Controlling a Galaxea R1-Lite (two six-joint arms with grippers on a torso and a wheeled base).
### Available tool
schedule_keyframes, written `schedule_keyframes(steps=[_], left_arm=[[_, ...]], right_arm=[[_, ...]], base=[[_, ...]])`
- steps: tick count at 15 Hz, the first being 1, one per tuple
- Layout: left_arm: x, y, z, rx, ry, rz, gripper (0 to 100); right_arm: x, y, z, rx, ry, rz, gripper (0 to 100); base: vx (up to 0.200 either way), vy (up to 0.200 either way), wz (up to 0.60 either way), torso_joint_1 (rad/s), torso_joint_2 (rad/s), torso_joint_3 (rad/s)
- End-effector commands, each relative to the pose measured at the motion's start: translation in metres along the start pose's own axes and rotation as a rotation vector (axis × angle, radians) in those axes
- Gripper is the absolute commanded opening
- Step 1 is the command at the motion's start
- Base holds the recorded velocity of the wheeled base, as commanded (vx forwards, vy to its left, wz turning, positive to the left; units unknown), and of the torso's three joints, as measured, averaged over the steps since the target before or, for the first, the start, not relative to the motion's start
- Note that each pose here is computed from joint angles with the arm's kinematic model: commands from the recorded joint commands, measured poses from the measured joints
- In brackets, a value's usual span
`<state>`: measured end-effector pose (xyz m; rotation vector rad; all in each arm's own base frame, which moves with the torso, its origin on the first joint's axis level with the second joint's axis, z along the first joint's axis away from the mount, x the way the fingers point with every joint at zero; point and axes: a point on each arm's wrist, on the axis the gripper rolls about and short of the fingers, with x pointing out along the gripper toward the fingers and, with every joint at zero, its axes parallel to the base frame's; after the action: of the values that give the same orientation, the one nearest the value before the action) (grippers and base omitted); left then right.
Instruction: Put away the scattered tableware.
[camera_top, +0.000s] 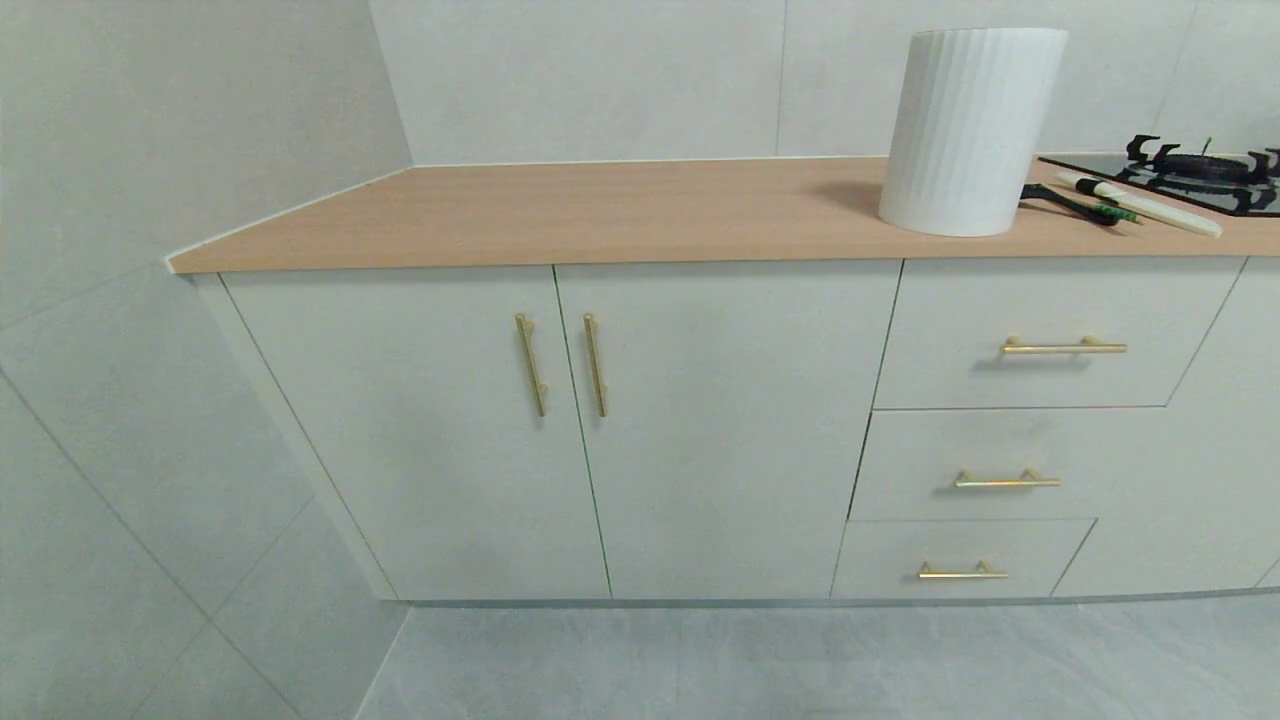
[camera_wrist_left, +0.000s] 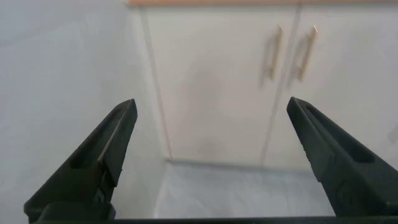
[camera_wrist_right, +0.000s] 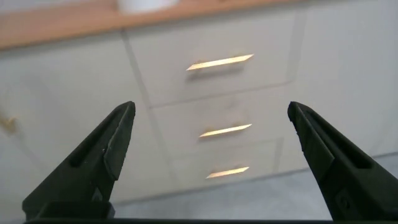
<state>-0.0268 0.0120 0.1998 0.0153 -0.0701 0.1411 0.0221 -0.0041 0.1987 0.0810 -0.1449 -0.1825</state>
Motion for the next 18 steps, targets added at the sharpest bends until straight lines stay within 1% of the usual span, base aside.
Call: schedule_keyframes(steps=[1,2,3,4,5,6,8,9,10,11,12,13,14,15,16,17,18], left_arm=[[-0.027,0.005,-0.013,-0.009,-0.117,0.055,100],[-0.032,0.006,-0.018,0.002,-0.138,0.071,100],[-0.031,0.005,-0.021,0.005,-0.134,0.090,100],[-0.031,0.004,-0.021,0.006,-0.136,0.101,100],[-0.033,0.002,-0.027,0.012,-0.138,0.132,100],[-0.035,0.001,-0.033,0.017,-0.140,0.142,100],[-0.034,-0.003,-0.052,0.035,-0.125,0.098,100],[-0.027,-0.004,-0.067,0.044,-0.073,0.080,100],[-0.021,-0.006,-0.080,0.050,-0.036,0.073,100],[-0.017,-0.006,-0.089,0.055,-0.015,0.071,100],[-0.013,-0.008,-0.100,0.059,0.005,0.051,100],[-0.006,-0.011,-0.119,0.066,0.025,-0.016,100],[-0.006,-0.011,-0.119,0.046,0.020,-0.051,100],[-0.006,-0.013,-0.121,0.014,0.038,-0.102,100],[-0.006,-0.014,-0.125,0.019,0.077,-0.152,100],[-0.007,-0.014,-0.124,0.015,0.075,-0.165,100],[-0.007,-0.014,-0.124,-0.003,0.070,-0.171,100]], right_arm=[[-0.062,-0.023,-0.021,-0.071,-0.174,-0.077,100],[-0.065,-0.022,-0.024,-0.088,-0.176,-0.097,100],[-0.068,-0.021,-0.025,-0.096,-0.193,-0.132,100],[-0.071,-0.021,-0.025,-0.098,-0.208,-0.133,100],[-0.080,-0.020,-0.033,-0.115,-0.231,-0.085,100],[-0.078,-0.019,-0.040,-0.120,-0.197,-0.079,100],[-0.072,-0.019,-0.056,-0.117,-0.141,-0.071,100],[-0.066,-0.019,-0.075,-0.134,-0.072,-0.037,100],[-0.062,-0.018,-0.093,-0.144,-0.013,0.014,100],[-0.060,-0.018,-0.102,-0.148,0.016,0.037,100],[-0.060,-0.017,-0.106,-0.145,0.051,0.059,100],[-0.060,-0.017,-0.109,-0.120,0.086,0.088,100],[-0.060,-0.016,-0.110,-0.115,0.088,0.111,100],[-0.061,-0.016,-0.110,-0.106,0.091,0.149,100],[-0.061,-0.016,-0.115,-0.110,0.145,0.169,100],[-0.062,-0.016,-0.116,-0.109,0.157,0.170,100],[-0.061,-0.015,-0.115,-0.105,0.141,0.173,100]], base=[[0.000,0.000,0.00,0.000,0.00,0.000],[0.000,0.000,0.00,0.000,0.00,0.000],[0.000,0.000,0.00,0.000,0.00,0.000],[0.000,0.000,0.00,0.000,0.00,0.000],[0.000,0.000,0.00,0.000,0.00,0.000],[0.000,0.000,0.00,0.000,0.00,0.000],[0.000,0.000,0.00,0.000,0.00,0.000],[0.000,0.000,0.00,0.000,0.00,0.000],[0.000,0.000,0.00,0.000,0.00,0.000],[0.000,0.000,0.00,0.000,0.00,0.000],[0.000,0.000,0.00,0.000,0.00,0.000],[0.000,0.000,0.00,0.000,0.00,0.000],[0.000,0.000,0.00,0.000,0.00,0.000],[0.000,0.000,0.00,0.000,0.00,0.000],[0.000,0.000,0.00,0.000,0.00,0.000],[0.000,0.000,0.00,0.000,0.00,0.000],[0.000,0.000,0.00,0.000,0.00,0.000]])
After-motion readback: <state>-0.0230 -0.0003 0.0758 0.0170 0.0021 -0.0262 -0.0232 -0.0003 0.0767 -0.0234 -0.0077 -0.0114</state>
